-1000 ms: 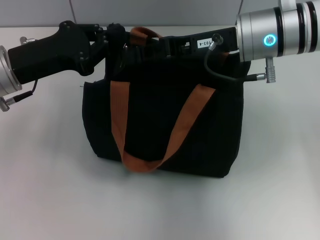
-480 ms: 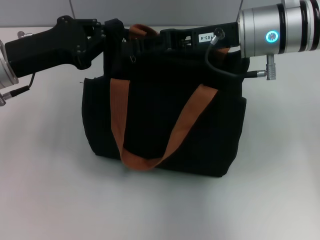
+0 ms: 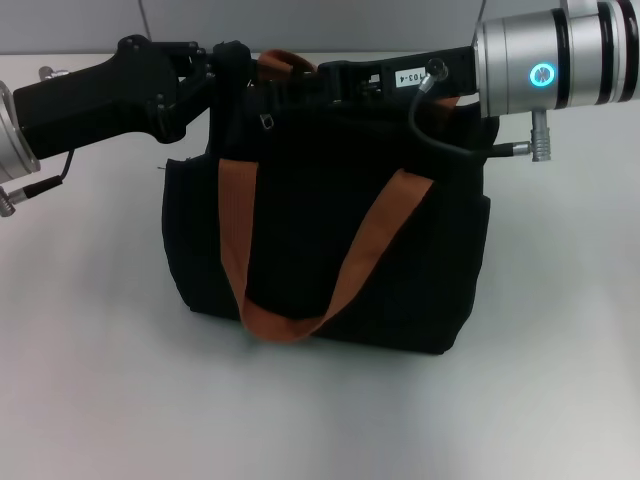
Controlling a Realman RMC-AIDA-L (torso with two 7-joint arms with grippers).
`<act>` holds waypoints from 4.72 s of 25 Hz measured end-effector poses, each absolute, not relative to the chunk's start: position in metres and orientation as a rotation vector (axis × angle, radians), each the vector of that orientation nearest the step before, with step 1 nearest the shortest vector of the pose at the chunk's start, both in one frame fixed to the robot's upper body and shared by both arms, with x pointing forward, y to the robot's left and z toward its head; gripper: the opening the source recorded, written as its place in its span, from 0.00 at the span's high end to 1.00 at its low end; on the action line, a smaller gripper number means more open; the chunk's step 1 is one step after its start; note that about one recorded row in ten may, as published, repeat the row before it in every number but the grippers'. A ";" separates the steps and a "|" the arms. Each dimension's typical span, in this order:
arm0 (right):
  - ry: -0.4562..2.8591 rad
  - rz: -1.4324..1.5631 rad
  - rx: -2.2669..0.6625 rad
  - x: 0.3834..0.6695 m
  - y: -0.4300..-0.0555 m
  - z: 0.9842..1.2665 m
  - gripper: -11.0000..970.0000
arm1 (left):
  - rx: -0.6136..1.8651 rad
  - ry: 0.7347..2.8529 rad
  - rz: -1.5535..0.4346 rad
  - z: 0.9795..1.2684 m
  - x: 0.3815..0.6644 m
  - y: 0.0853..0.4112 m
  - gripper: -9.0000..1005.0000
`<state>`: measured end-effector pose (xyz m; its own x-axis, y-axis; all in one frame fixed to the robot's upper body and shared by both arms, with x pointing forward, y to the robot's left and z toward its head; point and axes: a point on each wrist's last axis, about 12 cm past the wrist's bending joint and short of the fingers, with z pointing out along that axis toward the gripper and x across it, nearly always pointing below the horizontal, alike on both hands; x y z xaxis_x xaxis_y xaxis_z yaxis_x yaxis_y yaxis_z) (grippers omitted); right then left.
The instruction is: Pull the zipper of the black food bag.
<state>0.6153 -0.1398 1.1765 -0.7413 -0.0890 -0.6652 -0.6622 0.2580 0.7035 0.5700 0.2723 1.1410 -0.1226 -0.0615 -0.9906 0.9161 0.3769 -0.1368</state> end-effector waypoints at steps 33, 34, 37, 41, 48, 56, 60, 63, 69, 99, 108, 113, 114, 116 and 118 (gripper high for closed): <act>2.029 1.500 -0.669 0.614 -0.144 1.175 0.76 | 0.807 1.448 -1.019 1.139 0.570 0.275 0.97; 2.029 1.500 -0.669 0.614 -0.144 1.175 0.74 | 0.807 1.448 -1.019 1.139 0.570 0.275 0.97; 2.034 1.495 -0.674 0.614 -0.144 1.175 0.72 | 0.808 1.448 -1.020 1.139 0.569 0.276 0.97; 2.031 1.486 -0.683 0.615 -0.144 1.177 0.71 | 0.807 1.447 -1.020 1.140 0.569 0.278 0.97; 2.014 1.456 -0.713 0.616 -0.144 1.179 0.70 | 0.809 1.446 -1.025 1.139 0.568 0.278 0.97; 2.028 1.407 -0.774 0.615 -0.135 1.174 0.70 | 0.813 1.441 -1.028 1.140 0.569 0.276 0.97; 2.028 1.402 -0.804 0.614 -0.129 1.174 0.70 | 0.816 1.438 -1.033 1.141 0.569 0.275 0.97; 2.011 1.428 -0.817 0.612 -0.129 1.177 0.70 | 0.815 1.436 -1.034 1.141 0.569 0.274 0.97; 2.001 1.444 -0.819 0.610 -0.131 1.179 0.71 | 0.804 1.444 -1.032 1.141 0.570 0.275 0.97; 2.048 1.396 -0.770 0.612 -0.139 1.178 0.99 | 0.795 1.453 -1.026 1.139 0.569 0.277 0.97; 2.124 1.288 -0.785 0.615 -0.140 1.185 0.99 | 0.782 1.455 -1.014 1.139 0.569 0.279 0.97; 2.152 1.234 -0.819 0.615 -0.136 1.191 0.99 | 0.774 1.463 -1.004 1.139 0.570 0.281 0.97; 2.152 1.234 -0.819 0.615 -0.136 1.191 0.99 | 0.774 1.463 -1.004 1.139 0.570 0.281 0.97; 2.146 1.233 -0.824 0.615 -0.135 1.193 0.98 | 0.773 1.464 -1.004 1.138 0.570 0.281 0.97; 2.111 1.265 -0.812 0.615 -0.135 1.197 0.98 | 0.773 1.464 -1.004 1.138 0.570 0.281 0.97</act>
<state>0.6146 -0.1353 1.1971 -0.6705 -0.2178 -0.7092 -0.7281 0.3767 0.5727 0.5701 0.2811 1.1384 -0.1408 -0.0746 -0.9872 0.8939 0.4190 -0.1592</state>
